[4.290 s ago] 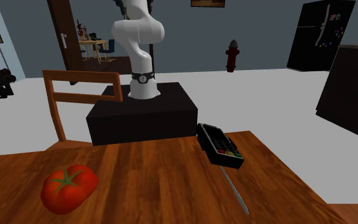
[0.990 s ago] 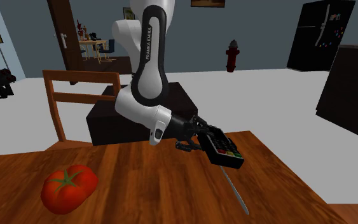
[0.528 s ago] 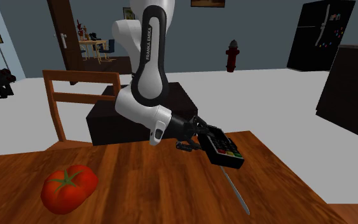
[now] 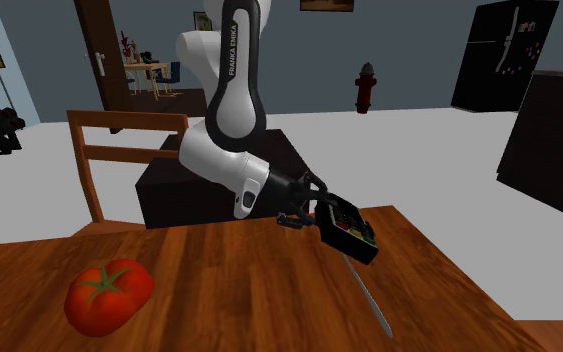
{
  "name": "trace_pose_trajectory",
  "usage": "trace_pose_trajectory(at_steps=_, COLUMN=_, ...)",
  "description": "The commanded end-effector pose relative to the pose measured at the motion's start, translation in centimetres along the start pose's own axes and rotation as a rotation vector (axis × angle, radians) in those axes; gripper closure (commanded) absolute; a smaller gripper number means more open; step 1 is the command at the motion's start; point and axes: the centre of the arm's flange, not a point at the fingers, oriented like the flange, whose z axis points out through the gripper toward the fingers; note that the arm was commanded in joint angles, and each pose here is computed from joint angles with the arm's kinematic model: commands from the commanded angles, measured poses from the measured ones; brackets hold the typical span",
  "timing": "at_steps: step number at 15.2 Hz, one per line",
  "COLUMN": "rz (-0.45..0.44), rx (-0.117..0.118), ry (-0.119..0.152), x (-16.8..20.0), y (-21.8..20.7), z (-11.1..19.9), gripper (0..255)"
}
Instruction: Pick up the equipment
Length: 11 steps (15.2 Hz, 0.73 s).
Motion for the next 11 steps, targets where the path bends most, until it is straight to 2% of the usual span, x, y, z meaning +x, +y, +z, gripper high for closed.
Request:
trace_pose_trajectory(at_steps=1, rz=0.0, rx=0.001, ry=0.0, x=0.1, y=-1.0, z=-0.6, gripper=255)
trace_pose_trajectory(at_steps=11, rz=0.0, rx=0.001, ry=0.0, x=0.3, y=-4.8, z=-2.7, gripper=255)
